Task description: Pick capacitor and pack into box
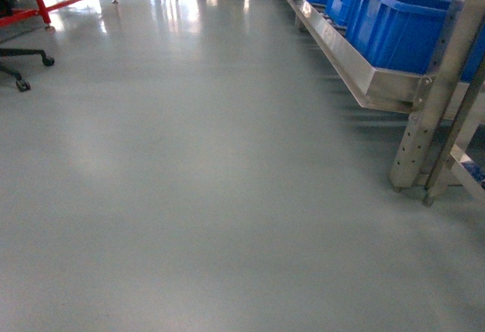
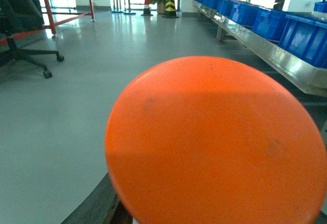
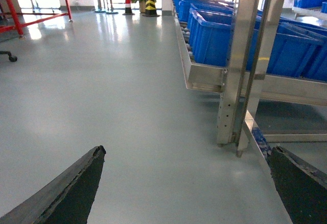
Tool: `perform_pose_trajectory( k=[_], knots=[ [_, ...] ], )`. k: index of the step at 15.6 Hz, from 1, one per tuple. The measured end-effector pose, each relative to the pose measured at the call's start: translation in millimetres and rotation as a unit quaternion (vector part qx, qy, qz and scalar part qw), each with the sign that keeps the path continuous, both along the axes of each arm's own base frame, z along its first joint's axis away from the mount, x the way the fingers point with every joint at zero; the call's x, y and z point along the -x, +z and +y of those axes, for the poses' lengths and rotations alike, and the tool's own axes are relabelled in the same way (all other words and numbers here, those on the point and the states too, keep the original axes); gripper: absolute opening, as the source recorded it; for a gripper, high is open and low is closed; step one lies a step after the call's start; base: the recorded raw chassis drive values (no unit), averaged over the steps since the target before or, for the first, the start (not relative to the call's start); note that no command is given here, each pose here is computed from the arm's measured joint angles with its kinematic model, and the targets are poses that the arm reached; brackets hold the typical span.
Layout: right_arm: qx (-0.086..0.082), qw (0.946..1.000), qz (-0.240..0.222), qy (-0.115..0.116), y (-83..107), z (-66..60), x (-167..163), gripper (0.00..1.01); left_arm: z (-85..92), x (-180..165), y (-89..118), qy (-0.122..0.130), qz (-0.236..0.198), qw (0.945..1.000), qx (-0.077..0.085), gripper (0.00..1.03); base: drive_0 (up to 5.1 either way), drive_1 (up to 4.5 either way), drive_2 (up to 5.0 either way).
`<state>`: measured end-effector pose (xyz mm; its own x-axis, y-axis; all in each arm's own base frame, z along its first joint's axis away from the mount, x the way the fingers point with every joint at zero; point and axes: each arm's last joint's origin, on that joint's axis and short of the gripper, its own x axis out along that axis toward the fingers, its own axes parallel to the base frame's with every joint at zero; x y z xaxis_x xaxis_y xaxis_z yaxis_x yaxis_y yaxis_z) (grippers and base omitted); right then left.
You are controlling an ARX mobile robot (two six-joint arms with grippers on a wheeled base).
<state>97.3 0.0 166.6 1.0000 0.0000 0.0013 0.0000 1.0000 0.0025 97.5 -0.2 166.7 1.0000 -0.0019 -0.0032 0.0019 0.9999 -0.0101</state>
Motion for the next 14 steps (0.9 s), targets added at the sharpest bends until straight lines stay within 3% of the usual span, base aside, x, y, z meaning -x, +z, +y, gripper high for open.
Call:
perform_pose_trajectory(
  k=[14],
  knots=[
    [0.0,1.0,-0.003,0.0,0.6,0.0,0.0,0.98,0.0,0.0,0.1,0.0,0.0,1.0,0.0,0.44,-4.9,2.42,2.4]
  ],
)
